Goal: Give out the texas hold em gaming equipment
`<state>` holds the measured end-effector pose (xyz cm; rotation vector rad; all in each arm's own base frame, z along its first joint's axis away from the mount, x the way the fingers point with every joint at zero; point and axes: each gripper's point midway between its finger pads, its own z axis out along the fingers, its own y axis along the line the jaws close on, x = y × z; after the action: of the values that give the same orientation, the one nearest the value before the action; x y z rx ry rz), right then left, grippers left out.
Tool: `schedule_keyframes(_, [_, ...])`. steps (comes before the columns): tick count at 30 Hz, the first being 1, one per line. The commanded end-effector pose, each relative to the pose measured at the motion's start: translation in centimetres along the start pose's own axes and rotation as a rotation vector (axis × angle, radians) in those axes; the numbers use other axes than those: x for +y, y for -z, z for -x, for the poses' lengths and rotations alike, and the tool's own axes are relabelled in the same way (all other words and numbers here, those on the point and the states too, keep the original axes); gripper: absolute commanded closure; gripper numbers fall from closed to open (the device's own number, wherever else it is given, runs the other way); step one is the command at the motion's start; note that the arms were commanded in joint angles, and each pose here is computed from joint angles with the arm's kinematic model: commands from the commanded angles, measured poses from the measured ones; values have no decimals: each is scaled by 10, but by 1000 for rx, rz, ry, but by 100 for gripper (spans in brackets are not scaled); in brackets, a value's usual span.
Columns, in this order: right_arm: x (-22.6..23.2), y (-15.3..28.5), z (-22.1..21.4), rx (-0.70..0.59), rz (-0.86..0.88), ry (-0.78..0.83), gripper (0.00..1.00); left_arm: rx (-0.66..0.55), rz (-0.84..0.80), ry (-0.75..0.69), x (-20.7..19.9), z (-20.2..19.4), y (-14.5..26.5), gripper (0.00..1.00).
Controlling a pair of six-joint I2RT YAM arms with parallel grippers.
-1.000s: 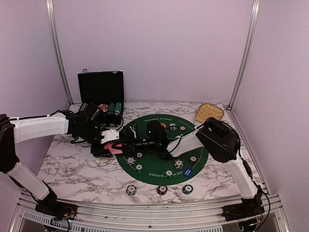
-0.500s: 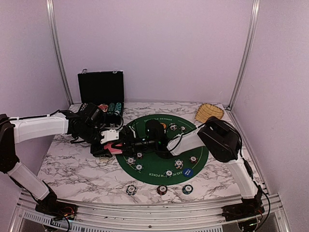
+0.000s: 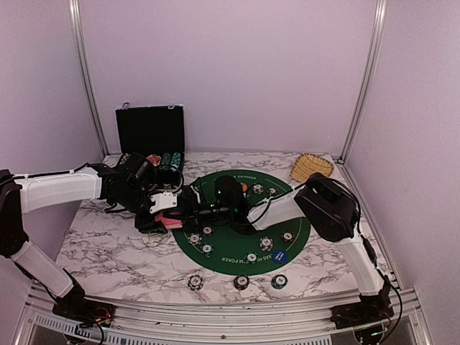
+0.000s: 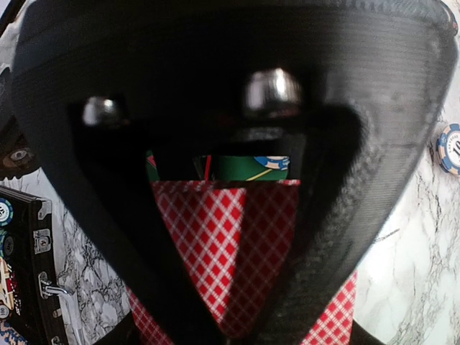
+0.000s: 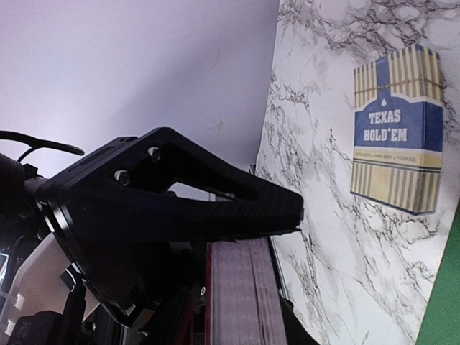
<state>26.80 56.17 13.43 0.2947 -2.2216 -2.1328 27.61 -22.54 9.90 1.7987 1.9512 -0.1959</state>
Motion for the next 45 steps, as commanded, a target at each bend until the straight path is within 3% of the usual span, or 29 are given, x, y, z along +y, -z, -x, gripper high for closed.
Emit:
schedule_keyframes(1, [26,-6,1,-4,61,43,74,-37,4,6,6,15,6,70])
schedule_keyframes(3, [25,-6,1,-7,59,39,82,-40,5,16,7,16,7,61])
schedule_keyframes(6, [26,-6,2,-10,60,39,92,-32,9,16,7,15,6,33])
schedule_keyframes(10, [27,-6,2,-10,65,37,93,-4,6,-7,4,10,3,13])
schedule_keyframes(16, [27,-6,0,-4,72,34,93,24,-1,-36,1,6,-3,12])
schedule_keyframes(24, [21,-4,-1,-11,55,19,94,13,42,-55,11,12,2,19])
schedule_keyframes(32, [19,-4,0,-15,48,17,94,27,50,-68,11,8,2,21])
schedule_keyframes(45, [15,-3,-1,-23,39,9,95,27,32,-100,4,10,2,13])
